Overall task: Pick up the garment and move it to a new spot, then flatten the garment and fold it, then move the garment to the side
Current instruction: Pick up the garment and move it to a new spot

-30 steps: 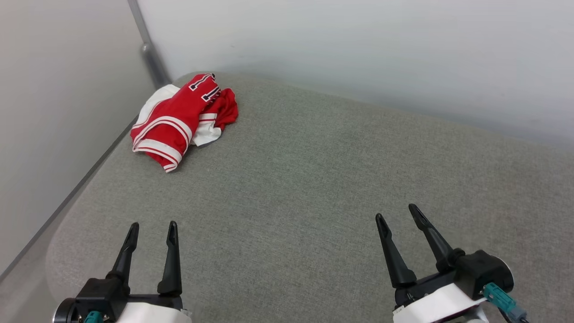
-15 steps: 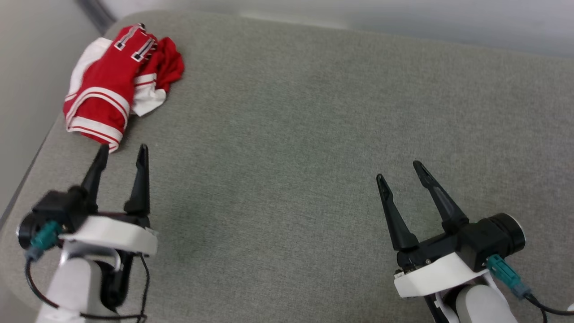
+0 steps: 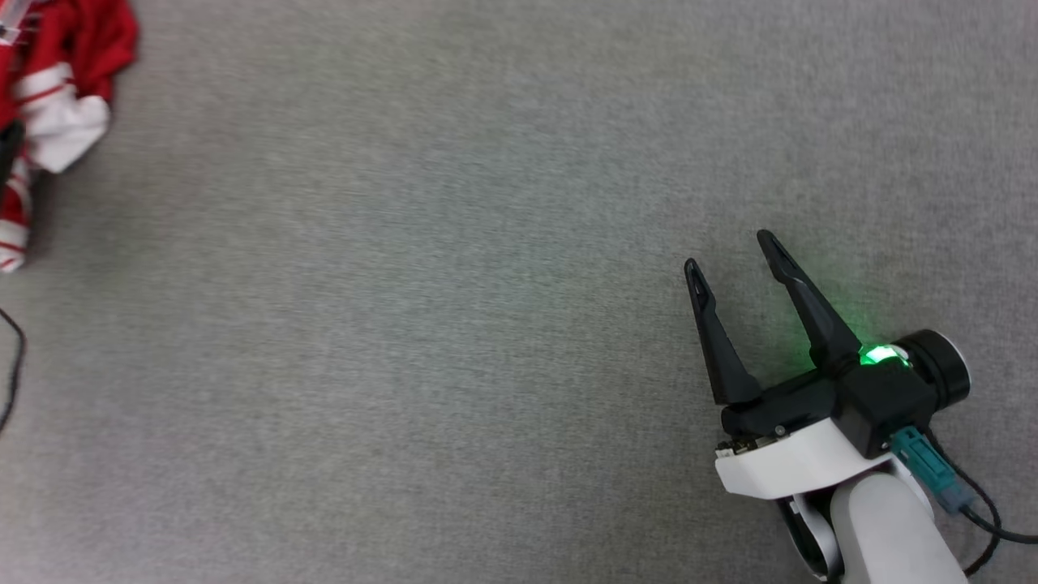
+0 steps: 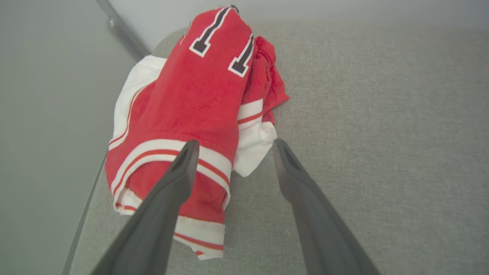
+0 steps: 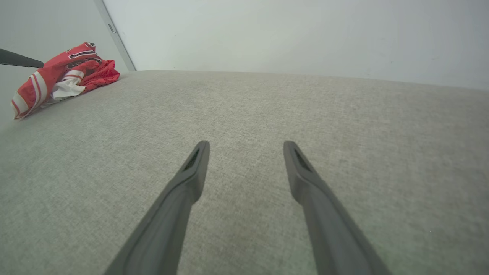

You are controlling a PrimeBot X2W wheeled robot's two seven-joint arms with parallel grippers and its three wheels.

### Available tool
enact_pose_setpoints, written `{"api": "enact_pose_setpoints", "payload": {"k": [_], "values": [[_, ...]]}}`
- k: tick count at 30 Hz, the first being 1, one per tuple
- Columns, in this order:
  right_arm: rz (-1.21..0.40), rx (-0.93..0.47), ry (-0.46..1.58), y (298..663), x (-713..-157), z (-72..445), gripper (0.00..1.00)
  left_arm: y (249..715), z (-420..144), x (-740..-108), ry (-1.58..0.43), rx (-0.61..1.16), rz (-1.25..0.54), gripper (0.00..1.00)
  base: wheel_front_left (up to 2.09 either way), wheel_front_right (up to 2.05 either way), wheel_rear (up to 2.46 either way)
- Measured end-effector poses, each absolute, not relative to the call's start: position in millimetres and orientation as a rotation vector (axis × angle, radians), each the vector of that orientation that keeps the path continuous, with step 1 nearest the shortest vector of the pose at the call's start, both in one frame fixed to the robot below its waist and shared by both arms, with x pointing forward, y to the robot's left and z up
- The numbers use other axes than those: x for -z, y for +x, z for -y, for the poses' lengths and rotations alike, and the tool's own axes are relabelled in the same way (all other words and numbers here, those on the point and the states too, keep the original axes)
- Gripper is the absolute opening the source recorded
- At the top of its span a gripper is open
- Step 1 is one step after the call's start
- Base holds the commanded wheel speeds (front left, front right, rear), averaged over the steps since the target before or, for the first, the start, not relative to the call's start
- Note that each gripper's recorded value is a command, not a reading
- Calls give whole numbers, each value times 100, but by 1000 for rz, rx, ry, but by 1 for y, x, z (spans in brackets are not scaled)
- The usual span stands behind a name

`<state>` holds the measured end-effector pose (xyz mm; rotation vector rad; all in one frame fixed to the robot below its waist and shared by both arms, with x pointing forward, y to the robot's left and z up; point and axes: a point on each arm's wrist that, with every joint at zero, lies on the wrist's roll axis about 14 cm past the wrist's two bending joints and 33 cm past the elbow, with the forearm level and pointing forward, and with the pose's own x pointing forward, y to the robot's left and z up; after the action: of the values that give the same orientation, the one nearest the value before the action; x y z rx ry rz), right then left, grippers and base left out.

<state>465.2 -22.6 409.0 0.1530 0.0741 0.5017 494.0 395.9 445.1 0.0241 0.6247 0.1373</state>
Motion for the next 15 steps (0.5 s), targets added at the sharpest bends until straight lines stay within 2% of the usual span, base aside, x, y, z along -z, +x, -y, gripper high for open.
{"api": "enact_pose_setpoints", "payload": {"k": [8, 15], "values": [[-122, -471, 162, 469, -381, 33, 100, 524, -407, -412, -17, -138, -826, 100, 0, 0, 0], [-138, -455, 170, 470, -370, 37, 100, 528, -408, -373, -38, -144, -960, 100, 0, 0, 0]]}}
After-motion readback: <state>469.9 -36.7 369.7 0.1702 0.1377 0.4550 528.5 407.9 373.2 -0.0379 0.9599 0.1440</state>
